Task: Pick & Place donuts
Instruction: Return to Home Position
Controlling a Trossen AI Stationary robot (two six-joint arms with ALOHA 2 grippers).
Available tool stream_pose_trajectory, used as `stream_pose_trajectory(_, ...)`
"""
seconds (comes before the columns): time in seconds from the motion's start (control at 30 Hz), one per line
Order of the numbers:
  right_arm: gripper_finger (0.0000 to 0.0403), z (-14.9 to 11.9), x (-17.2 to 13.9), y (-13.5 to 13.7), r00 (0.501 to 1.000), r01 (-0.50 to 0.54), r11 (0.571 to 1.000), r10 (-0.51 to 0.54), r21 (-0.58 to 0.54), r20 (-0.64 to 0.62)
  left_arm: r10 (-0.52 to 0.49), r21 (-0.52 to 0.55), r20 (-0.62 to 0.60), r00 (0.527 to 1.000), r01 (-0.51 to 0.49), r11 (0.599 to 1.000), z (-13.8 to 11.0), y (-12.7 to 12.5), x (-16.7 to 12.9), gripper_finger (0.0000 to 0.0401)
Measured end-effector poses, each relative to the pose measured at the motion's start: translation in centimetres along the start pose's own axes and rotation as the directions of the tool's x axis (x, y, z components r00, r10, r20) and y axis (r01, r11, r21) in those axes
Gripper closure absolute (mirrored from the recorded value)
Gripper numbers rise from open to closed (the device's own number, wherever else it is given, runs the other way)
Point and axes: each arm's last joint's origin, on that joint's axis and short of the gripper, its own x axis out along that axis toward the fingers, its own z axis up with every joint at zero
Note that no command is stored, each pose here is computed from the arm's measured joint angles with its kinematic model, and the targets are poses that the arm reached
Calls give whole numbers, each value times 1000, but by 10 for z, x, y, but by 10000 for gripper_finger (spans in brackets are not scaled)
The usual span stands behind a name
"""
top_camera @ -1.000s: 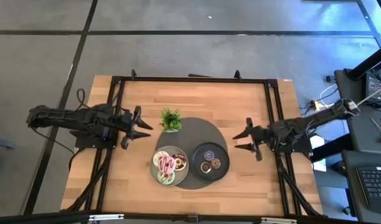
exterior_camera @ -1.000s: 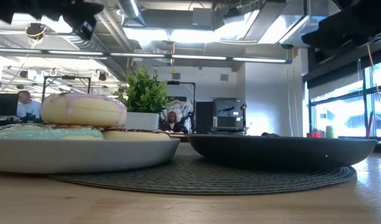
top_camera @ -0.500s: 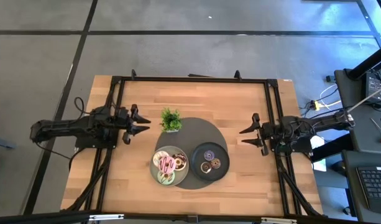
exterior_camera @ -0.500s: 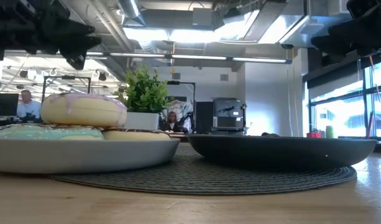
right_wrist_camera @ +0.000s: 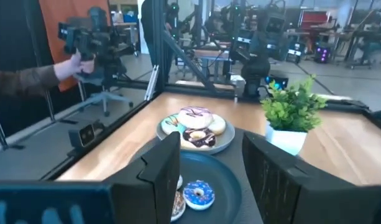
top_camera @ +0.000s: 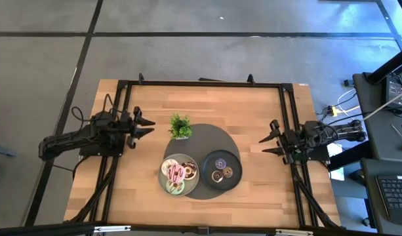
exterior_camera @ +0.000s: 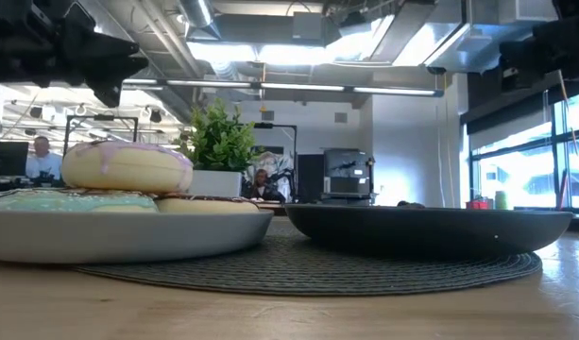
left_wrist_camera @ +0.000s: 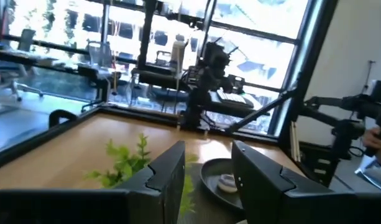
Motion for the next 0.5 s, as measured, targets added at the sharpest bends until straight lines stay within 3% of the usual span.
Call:
stream_pose_trajectory(0.13,229,-1,0,0,1000,-2,999,2,-55,-2,20,-8,18,1000,-20,1000,-9,5,1,273)
stream_pose_trajectory(0.27,229,-1,0,0,1000,-9,997,9,-75,-2,103,-56,-11,995,-104,993,-13,8,1,273)
stream_pose_trajectory(0.5,229,-1,0,1,1000,-26,994,25,-104,-7,125,-8,-15,992,-126,992,-14,9,1,273)
